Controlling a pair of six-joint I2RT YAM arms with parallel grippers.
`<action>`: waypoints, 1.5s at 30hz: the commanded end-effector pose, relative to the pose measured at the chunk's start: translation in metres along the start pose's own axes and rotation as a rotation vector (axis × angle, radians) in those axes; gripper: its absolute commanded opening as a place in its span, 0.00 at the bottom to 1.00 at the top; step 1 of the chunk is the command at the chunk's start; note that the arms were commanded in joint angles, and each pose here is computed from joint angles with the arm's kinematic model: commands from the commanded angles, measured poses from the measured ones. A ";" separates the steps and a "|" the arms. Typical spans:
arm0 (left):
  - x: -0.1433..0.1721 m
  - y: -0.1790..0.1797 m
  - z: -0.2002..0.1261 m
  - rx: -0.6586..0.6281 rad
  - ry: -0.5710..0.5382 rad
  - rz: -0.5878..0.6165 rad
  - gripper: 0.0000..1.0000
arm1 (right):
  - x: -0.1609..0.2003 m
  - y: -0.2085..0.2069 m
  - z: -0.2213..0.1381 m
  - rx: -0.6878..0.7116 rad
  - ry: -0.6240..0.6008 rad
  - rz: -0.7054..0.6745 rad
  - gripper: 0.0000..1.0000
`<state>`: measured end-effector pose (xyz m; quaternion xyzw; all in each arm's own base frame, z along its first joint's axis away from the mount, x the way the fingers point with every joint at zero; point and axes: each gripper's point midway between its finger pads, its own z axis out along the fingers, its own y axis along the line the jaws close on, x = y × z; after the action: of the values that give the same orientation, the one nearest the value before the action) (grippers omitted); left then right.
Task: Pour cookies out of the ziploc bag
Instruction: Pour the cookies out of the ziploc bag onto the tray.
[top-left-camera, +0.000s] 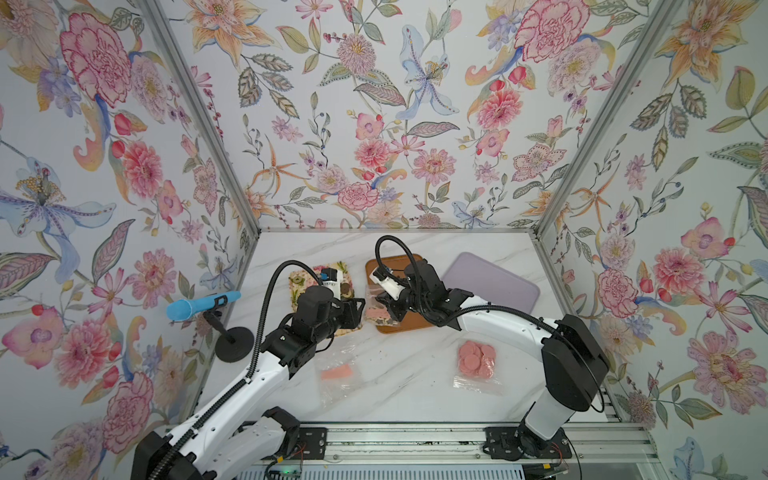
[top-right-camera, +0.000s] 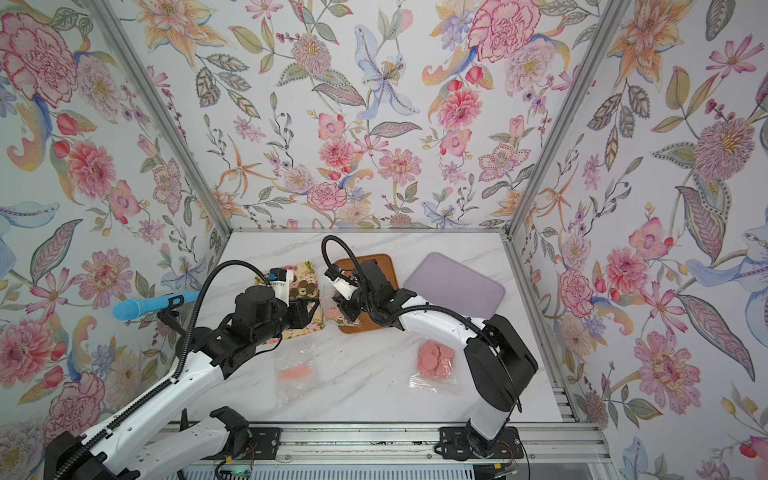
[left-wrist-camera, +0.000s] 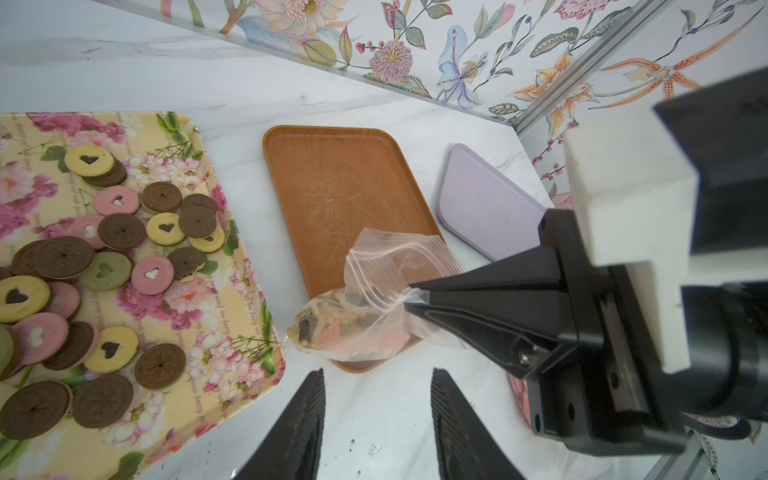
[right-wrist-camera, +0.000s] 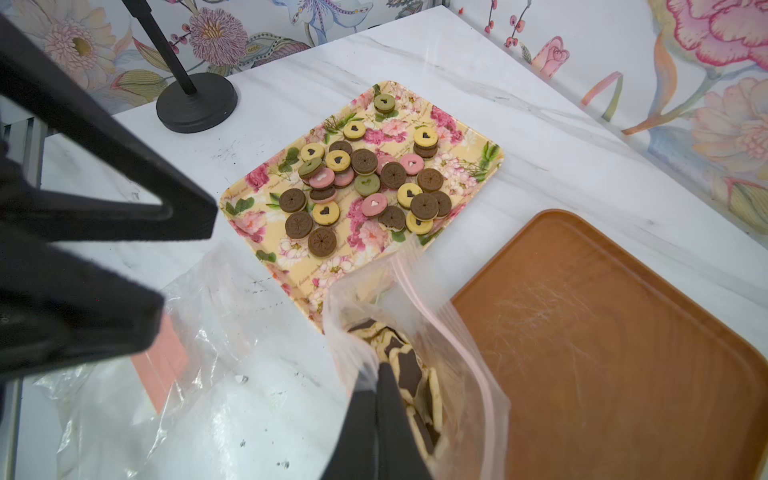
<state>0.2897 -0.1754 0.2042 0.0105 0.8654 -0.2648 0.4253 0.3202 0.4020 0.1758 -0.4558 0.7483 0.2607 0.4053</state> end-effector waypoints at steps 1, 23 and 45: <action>-0.003 0.013 0.002 -0.042 -0.038 0.018 0.45 | -0.009 -0.007 0.015 -0.052 -0.015 0.037 0.00; 0.011 0.005 0.127 0.034 0.108 0.015 0.42 | 0.098 -0.157 0.017 0.123 0.086 0.417 0.00; 0.103 0.001 0.155 0.048 0.455 0.040 0.38 | 0.132 -0.180 0.008 0.264 0.206 0.448 0.00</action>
<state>0.3507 -0.2695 0.0727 0.0838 0.9219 -0.2753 0.2595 0.4484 0.2690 0.0536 -0.2488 0.8932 0.2033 0.3147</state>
